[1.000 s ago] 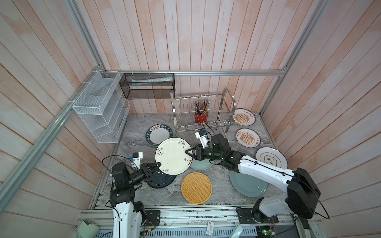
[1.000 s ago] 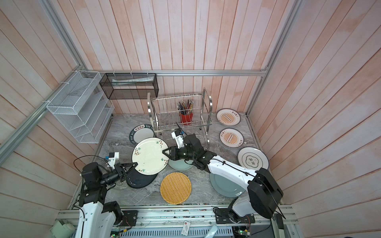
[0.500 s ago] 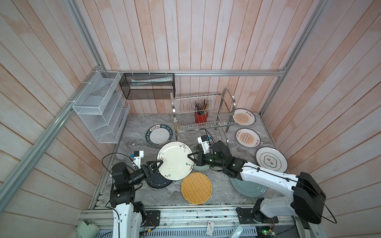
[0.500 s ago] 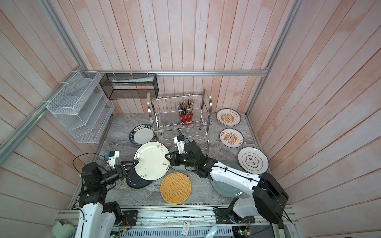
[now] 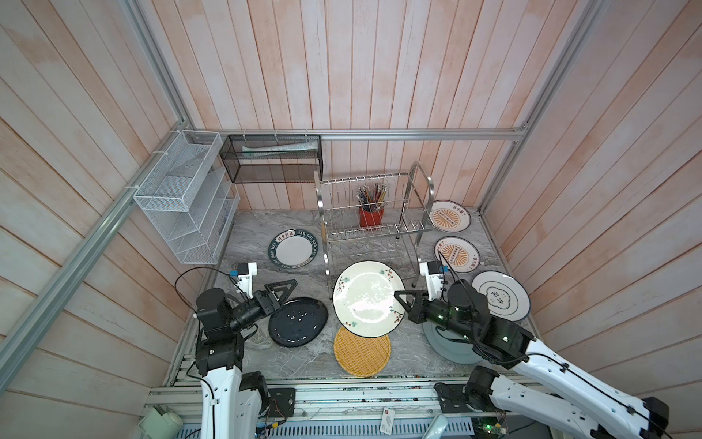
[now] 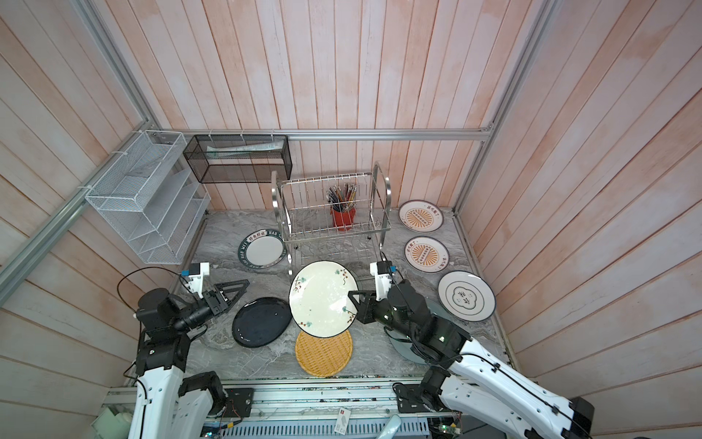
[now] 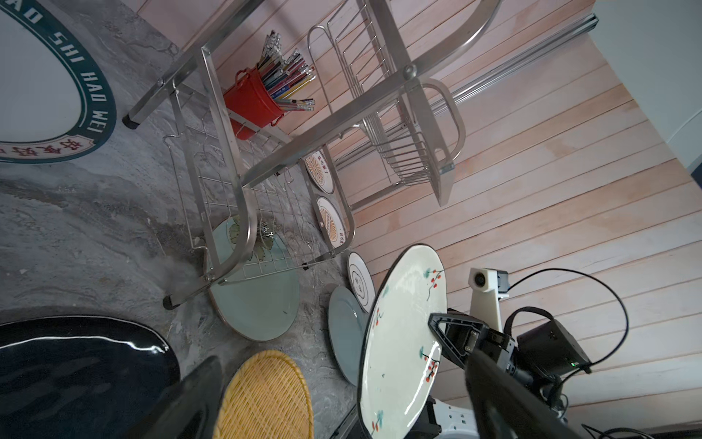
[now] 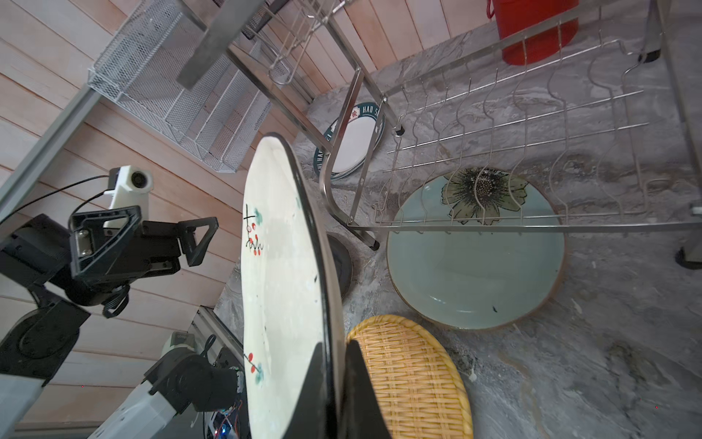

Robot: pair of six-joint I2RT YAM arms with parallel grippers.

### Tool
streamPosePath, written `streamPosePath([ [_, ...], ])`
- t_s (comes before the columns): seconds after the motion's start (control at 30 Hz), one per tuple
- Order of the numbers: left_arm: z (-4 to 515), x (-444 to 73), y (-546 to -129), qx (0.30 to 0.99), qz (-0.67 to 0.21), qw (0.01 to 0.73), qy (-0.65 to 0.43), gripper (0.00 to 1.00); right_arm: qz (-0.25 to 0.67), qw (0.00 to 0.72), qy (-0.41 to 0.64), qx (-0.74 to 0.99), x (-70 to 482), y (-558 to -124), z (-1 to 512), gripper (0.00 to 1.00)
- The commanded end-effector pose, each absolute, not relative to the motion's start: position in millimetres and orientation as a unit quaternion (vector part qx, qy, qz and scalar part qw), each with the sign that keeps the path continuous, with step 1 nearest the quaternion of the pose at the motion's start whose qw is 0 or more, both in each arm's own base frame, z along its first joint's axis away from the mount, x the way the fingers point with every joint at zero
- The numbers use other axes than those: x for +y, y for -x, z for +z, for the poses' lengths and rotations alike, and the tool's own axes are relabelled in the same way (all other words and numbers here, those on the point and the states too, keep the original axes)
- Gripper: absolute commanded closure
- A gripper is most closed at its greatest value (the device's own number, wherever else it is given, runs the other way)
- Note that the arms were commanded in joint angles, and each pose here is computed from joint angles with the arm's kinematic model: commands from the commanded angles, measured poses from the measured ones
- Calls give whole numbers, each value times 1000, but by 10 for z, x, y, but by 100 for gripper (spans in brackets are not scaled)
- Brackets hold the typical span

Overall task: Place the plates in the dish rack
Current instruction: 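Close the right gripper on the plate rim while the left gripper releases, then raise the plate above the rack with the right gripper while the left withdraws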

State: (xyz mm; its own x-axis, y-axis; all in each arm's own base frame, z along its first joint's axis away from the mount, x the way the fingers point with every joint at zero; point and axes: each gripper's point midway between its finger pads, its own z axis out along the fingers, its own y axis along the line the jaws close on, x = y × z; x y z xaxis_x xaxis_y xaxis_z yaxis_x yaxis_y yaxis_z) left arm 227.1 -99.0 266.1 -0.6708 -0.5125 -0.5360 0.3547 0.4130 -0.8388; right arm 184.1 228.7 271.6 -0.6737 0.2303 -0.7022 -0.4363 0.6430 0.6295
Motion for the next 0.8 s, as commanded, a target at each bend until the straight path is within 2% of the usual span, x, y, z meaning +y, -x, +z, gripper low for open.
streamPosePath([
  [0.0, 3073, -1039, -2214, 700, -552, 453, -7, 0, 448, 453, 78, 767, 2107, -1711, 3376, 100],
  [0.17, 3278, -1045, -2229, 684, -546, 481, -40, 0, 470, 495, 107, 723, 2004, -1575, 3940, 100],
  [0.3, 3372, -1047, -2244, 675, -551, 488, -46, 0, 450, 553, 107, 693, 1955, -1689, 4504, 100],
  [0.47, 3394, -1081, -2212, 682, -547, 482, -56, 0, 365, 645, 55, 669, 1756, -2044, 5196, 100],
  [0.6, 3423, -1173, -2102, 679, -536, 495, -89, 0, 243, 723, -13, 646, 1500, -2403, 5613, 100],
  [0.77, 3062, -1115, -2284, 724, -468, 501, -79, 0, 106, 764, -42, 635, 1496, -2785, 5955, 100],
])
